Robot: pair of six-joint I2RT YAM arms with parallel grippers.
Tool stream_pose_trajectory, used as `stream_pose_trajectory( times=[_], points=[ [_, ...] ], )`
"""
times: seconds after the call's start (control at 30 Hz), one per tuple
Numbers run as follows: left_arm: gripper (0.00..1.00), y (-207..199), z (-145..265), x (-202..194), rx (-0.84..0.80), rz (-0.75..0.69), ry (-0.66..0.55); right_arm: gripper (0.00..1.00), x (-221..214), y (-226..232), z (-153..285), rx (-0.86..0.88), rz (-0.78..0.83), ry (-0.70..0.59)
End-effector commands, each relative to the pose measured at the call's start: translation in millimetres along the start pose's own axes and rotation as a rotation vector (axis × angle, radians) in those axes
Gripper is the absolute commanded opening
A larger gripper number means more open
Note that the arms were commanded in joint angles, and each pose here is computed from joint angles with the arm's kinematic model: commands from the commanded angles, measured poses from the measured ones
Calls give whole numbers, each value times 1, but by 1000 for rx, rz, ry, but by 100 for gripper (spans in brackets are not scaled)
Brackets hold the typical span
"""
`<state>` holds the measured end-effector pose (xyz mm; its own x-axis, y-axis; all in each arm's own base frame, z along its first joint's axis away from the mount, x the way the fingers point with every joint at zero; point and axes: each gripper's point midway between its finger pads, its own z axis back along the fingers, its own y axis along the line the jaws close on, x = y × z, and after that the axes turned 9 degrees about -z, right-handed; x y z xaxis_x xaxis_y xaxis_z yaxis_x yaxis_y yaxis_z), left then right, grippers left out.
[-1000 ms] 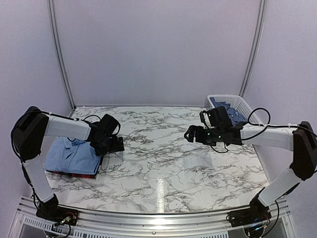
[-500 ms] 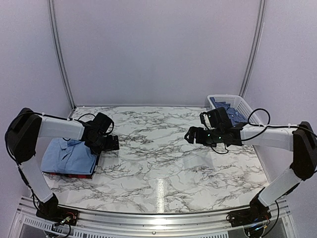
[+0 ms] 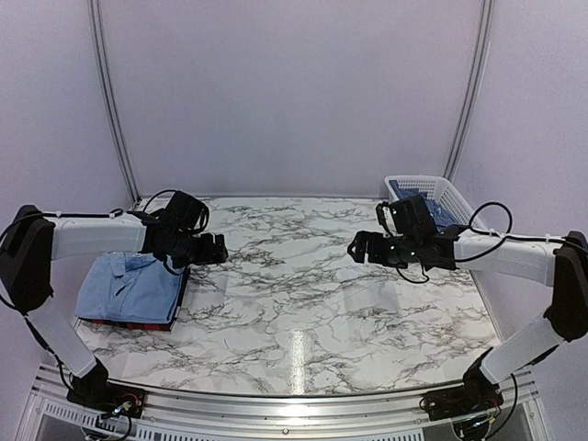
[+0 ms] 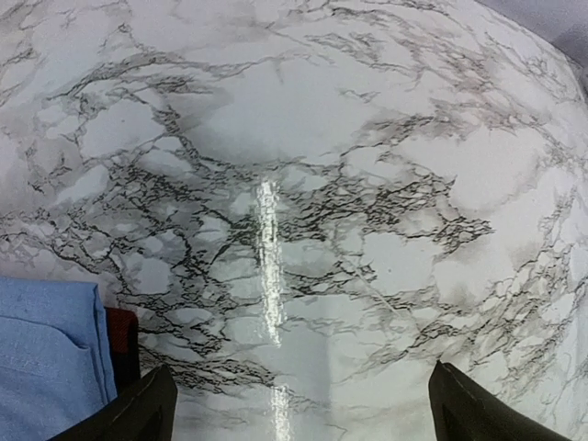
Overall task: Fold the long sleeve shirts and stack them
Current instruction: Reset both arms
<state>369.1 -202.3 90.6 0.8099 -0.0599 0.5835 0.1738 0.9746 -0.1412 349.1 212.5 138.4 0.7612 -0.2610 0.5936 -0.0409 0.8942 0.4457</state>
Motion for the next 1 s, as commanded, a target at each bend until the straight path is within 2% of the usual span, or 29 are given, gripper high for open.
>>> stream_pose_trajectory(
  times=[0.0, 0.27, 0.57, 0.8, 0.97],
  points=[
    [99, -31, 29, 33, -81, -55, -112, 99, 36, 17, 30, 27, 37, -106],
    [99, -59, 77, 65, -158, -78, -240, 99, 66, 22, 75, 24, 55, -239],
    [99, -62, 132, 90, -201, -79, -375, 98, 91, 14, 123, -9, 17, -386],
    [99, -62, 154, 100, -220, -76, -451, 99, 113, 16, 150, -2, 21, -513],
    [99, -63, 157, 103, -231, -69, -464, 99, 119, 17, 148, -22, 28, -524]
  ],
)
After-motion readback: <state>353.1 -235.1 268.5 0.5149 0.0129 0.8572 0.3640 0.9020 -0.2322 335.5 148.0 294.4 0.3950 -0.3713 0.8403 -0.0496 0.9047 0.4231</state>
